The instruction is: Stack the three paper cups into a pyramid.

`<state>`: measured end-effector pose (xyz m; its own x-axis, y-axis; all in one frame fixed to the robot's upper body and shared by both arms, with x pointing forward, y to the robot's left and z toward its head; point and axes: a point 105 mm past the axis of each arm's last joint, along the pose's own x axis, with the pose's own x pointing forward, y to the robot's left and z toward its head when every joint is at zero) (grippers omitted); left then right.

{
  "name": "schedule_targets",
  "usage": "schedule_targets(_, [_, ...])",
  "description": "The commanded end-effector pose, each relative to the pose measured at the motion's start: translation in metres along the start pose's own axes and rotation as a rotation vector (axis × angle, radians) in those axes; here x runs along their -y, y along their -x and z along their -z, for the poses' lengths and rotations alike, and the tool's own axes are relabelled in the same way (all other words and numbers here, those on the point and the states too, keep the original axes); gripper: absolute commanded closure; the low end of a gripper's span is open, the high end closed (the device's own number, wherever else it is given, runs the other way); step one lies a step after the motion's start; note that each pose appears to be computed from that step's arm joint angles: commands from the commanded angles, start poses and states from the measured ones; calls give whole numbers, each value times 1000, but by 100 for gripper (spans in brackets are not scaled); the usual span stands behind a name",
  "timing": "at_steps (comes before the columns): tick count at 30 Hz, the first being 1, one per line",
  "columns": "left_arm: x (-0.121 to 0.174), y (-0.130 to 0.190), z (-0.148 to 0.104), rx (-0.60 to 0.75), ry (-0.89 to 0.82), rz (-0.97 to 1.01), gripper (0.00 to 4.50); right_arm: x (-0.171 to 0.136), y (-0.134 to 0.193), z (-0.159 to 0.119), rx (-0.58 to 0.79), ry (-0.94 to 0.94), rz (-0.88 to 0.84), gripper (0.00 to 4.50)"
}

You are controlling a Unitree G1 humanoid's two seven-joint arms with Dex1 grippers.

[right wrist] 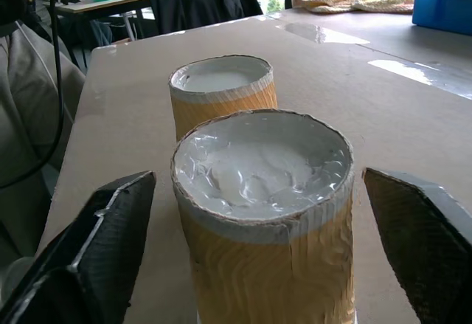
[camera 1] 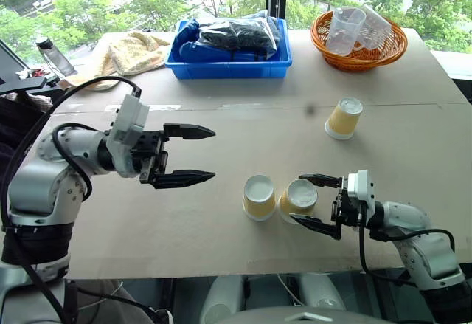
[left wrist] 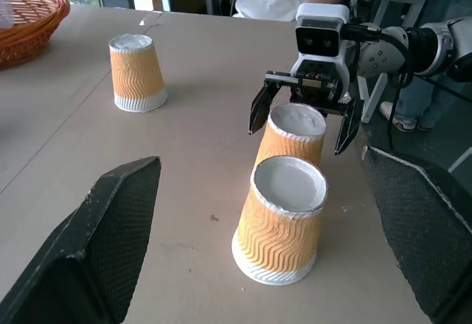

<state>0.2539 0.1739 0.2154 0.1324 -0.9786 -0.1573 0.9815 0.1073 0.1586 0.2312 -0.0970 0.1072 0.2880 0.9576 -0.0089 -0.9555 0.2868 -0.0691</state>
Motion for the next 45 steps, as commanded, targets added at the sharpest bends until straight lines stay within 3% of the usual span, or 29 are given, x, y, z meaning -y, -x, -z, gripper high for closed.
schedule_targets(1, [3, 0, -2, -15, -31, 24, 0, -1, 6, -12, 24, 21, -2, 12])
schedule_targets(6, [5, -1, -7, -8, -37, 39, 0, 4, 29, -27, 45, 21, 52, 12])
schedule_targets(10, [-5, -2, -19, 38, -62, -4, 0, 21, 57, -56, 175, -42, 181, 12])
schedule_targets(14, [-17, -5, -17, 34, -76, -48, 0, 70, 83, -62, 150, 86, 467, 12])
schedule_targets(18, [-19, -14, -16, 37, -84, -20, 0, 131, 93, -51, 16, 180, 830, 12])
schedule_targets(20, [-25, -17, -18, 30, -100, -15, 0, 151, 86, -54, 64, 143, 889, 12])
schedule_targets(34, [-33, -15, -24, 19, -140, 11, 0, 194, 46, -42, 88, -15, 877, 12])
schedule_targets(45, [-47, -9, -21, 0, -148, -99, 0, 196, 31, -42, 104, -18, 821, 12])
